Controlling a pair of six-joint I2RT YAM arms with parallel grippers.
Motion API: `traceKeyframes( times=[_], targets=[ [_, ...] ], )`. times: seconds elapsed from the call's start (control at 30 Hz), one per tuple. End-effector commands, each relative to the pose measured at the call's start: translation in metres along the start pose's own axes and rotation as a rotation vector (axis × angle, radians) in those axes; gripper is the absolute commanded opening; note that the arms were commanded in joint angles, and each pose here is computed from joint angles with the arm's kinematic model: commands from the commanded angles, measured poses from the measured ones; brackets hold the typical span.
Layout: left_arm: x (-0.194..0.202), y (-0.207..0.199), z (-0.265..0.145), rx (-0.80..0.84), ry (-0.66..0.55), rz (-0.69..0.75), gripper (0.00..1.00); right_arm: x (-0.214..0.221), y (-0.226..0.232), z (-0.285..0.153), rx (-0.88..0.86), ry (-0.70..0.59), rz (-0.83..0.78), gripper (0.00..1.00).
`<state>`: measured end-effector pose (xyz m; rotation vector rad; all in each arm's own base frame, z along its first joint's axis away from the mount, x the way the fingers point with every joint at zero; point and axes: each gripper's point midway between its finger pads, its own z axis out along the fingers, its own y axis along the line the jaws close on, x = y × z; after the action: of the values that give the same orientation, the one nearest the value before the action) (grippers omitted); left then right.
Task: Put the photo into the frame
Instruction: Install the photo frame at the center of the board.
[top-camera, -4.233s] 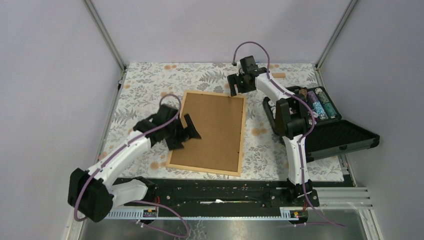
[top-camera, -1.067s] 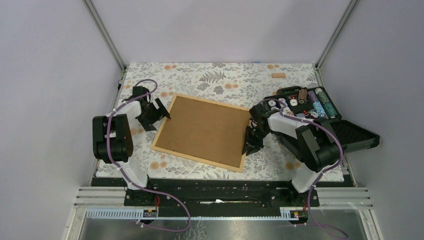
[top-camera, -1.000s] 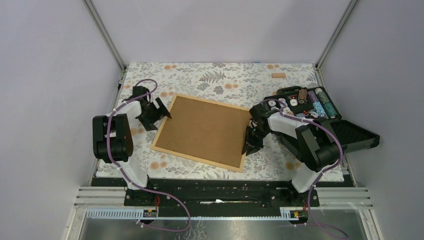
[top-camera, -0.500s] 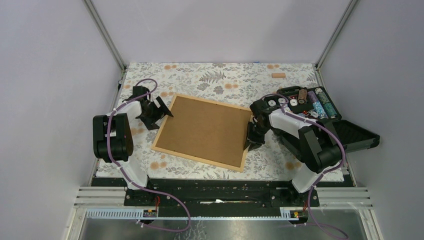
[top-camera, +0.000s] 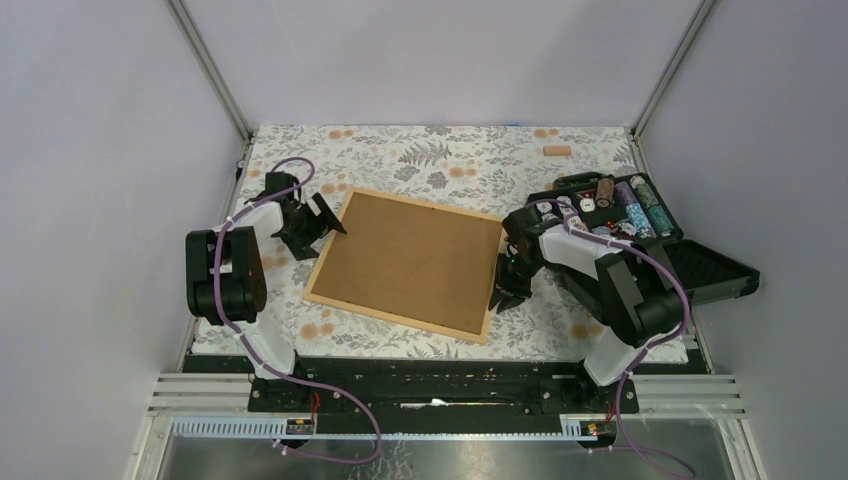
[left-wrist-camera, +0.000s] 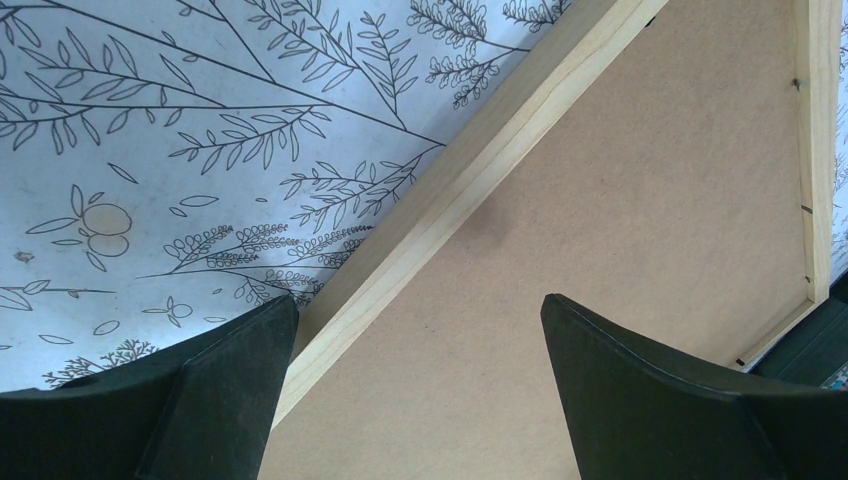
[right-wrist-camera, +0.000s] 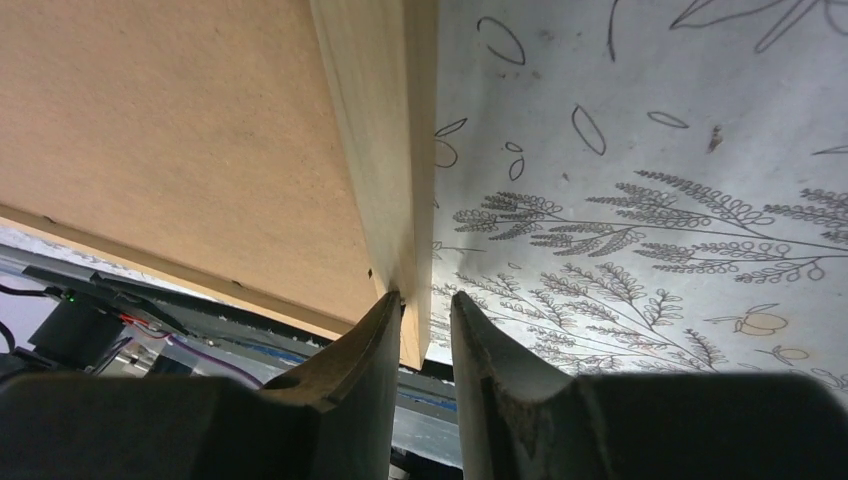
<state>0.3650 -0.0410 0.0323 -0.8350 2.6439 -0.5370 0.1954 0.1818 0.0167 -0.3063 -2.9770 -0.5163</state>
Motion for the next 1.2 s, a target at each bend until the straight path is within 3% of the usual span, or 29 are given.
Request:
traceKeyframes(
  times=[0.0,0.77,1.17],
  targets=[
    [0.035,0.028,0.024,-0.077,0.125,-0.038,0.98,0.002,-0.002,0.001,-0.001,0.001,0.009,0.31],
    [0.039,0.027,0.025,-0.063,0.138,-0.04,0.98,-0.037,-0.022,0.03,0.167,-0.063,0.058,0.28],
    [0.045,0.021,0.026,-0.04,0.155,-0.033,0.98,-0.059,-0.022,0.05,0.215,-0.1,0.076,0.31]
  ],
)
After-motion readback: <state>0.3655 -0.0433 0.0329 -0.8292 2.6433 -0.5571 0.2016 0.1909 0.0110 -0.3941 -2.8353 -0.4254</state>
